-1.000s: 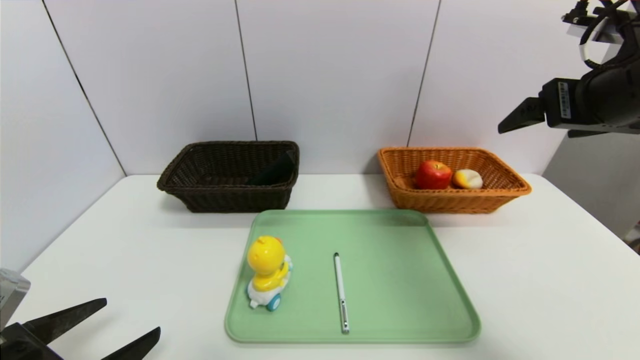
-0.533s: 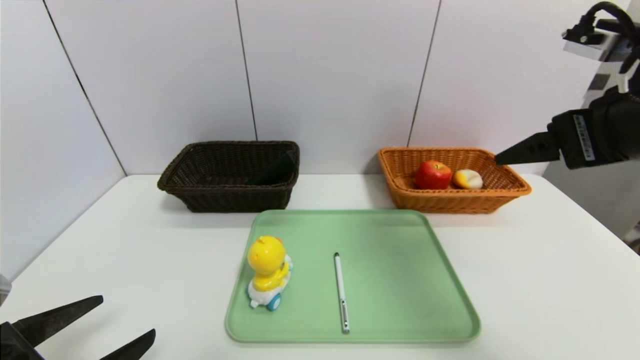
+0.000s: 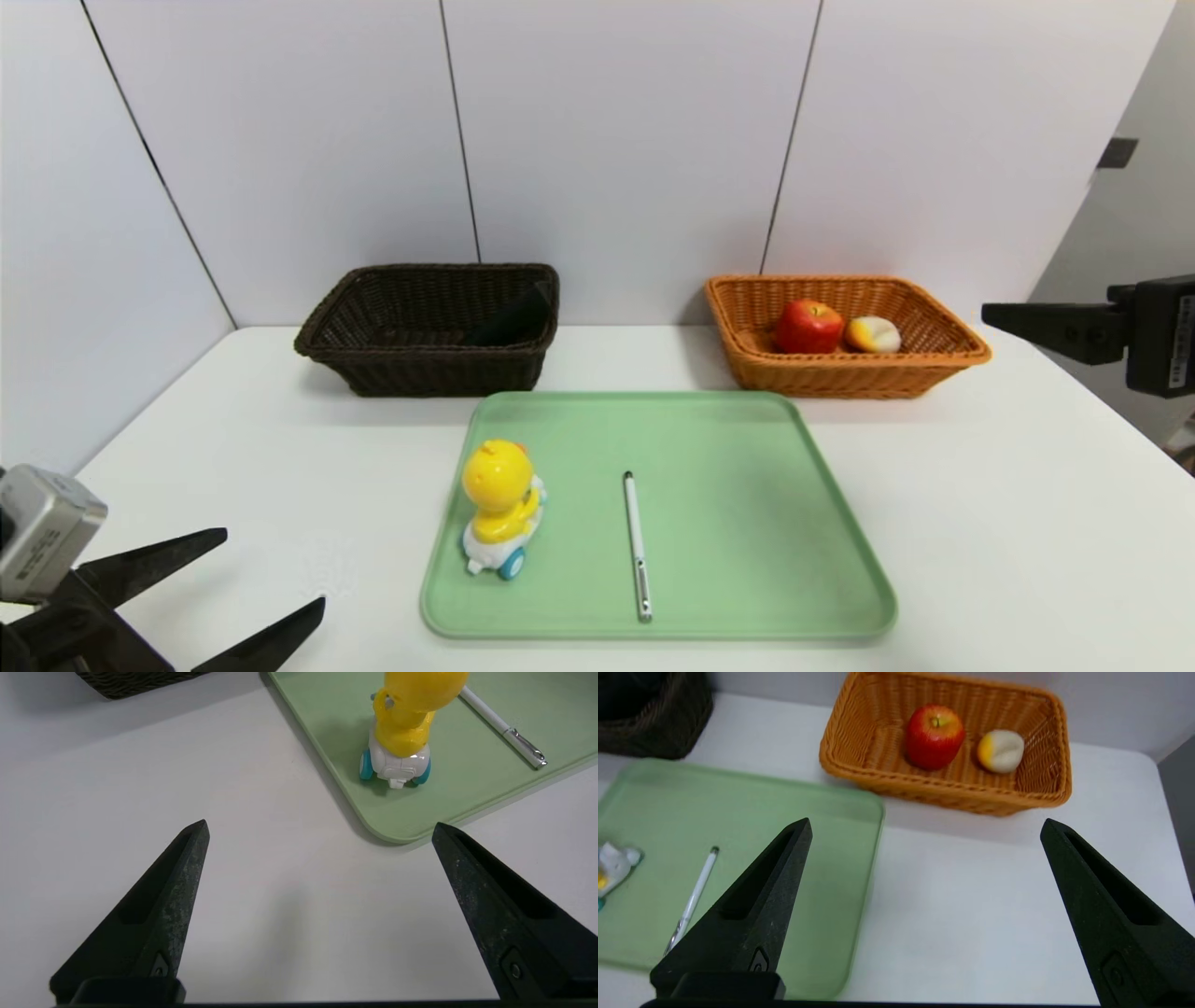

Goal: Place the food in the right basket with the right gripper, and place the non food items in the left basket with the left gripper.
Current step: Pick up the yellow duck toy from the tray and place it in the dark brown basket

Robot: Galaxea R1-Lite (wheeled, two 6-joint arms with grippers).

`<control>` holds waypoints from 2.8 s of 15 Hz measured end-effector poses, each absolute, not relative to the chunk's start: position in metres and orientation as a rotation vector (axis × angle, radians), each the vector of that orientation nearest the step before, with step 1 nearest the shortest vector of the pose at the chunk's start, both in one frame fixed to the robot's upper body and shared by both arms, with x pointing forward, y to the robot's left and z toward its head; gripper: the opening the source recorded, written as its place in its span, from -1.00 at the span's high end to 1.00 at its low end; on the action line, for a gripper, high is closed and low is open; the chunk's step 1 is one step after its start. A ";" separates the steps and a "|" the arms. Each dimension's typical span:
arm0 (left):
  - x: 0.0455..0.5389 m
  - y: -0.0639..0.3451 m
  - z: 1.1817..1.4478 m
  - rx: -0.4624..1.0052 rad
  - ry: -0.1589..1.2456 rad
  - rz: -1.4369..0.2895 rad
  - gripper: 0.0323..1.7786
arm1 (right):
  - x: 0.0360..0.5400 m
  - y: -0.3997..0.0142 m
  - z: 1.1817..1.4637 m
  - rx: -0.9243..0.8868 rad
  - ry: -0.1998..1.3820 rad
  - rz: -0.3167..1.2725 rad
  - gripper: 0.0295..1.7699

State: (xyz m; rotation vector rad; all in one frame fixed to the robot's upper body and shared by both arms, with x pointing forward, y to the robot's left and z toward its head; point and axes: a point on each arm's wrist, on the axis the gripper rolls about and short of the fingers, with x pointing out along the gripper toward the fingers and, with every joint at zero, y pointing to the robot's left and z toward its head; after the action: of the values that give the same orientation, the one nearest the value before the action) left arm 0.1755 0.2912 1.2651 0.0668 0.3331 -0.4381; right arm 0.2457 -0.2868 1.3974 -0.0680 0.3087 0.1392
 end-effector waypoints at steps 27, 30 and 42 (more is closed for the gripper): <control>0.190 0.225 1.241 0.058 0.300 -0.339 -0.90 | 0.238 -0.293 1.358 -0.088 0.382 0.096 -0.91; 0.191 0.223 1.233 0.033 0.291 -0.344 -0.90 | 0.238 -0.293 1.357 -0.088 0.384 0.093 -0.91; 0.197 0.185 1.230 -0.084 0.286 -0.395 -0.90 | 0.239 -0.296 1.353 -0.090 0.403 0.076 -0.91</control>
State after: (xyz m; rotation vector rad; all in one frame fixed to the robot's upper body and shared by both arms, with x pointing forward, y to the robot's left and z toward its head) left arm 0.1970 0.1850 1.2299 -0.0837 0.2860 -0.3950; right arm 0.2394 -0.2957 1.3525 -0.0896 0.4028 0.0758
